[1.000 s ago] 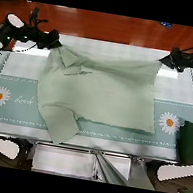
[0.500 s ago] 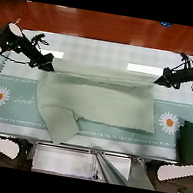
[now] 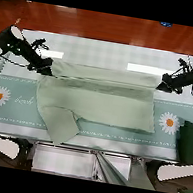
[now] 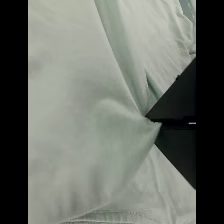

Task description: Fold the shirts.

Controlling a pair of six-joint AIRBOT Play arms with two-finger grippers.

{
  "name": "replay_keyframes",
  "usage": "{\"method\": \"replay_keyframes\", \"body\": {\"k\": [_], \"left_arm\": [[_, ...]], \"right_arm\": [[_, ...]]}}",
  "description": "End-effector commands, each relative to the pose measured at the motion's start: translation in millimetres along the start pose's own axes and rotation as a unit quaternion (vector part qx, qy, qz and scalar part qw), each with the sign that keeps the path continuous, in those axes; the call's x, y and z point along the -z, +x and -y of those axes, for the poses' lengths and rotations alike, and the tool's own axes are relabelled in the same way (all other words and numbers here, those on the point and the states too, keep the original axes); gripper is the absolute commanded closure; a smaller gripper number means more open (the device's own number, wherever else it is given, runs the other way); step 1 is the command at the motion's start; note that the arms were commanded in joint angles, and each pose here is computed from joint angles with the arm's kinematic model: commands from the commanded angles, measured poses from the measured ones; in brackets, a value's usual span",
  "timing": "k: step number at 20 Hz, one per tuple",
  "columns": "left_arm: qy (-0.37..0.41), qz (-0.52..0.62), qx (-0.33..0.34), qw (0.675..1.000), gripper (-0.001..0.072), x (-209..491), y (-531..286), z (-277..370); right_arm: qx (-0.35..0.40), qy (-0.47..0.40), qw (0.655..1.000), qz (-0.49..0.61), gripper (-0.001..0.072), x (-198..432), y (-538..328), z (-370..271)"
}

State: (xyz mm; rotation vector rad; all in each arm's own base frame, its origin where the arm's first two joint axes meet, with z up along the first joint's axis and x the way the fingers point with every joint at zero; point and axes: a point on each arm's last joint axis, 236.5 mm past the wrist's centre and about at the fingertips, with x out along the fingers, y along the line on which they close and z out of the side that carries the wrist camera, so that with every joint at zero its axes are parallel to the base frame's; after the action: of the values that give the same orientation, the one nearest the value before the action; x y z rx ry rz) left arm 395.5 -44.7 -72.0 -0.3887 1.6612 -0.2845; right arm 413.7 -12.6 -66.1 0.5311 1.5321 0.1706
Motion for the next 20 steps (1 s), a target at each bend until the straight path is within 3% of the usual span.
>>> {"method": "replay_keyframes", "body": {"k": [1,11,12,14,17,20], "left_arm": [[0.001,-0.006,-0.001,1.000,0.0689,2.8,0.7,-0.4],[-0.003,-0.011,-0.001,1.000,0.0687,1.7,6.5,-4.0],[-0.003,-0.011,-0.001,1.000,0.0649,1.8,6.5,-4.0],[-0.006,-0.018,-0.001,1.000,0.0209,5.1,6.4,-3.6],[-0.020,-0.057,-0.013,0.998,0.0198,26.5,-2.9,-18.9],[-0.036,-0.009,0.002,0.999,0.0198,27.6,-28.6,-19.1]], "right_arm": [[0.015,-0.010,1.000,-0.018,0.0680,7.5,2.3,7.6],[0.035,-0.021,0.998,-0.047,0.0680,14.1,28.9,0.0],[0.036,-0.014,0.998,-0.048,0.0652,14.8,28.8,0.3],[0.030,0.003,0.997,-0.066,0.0318,23.7,27.4,-2.8],[0.028,-0.032,0.992,-0.117,0.0304,50.9,10.2,-2.5],[0.055,0.005,0.998,-0.025,0.0304,35.2,-29.0,13.1]]}}
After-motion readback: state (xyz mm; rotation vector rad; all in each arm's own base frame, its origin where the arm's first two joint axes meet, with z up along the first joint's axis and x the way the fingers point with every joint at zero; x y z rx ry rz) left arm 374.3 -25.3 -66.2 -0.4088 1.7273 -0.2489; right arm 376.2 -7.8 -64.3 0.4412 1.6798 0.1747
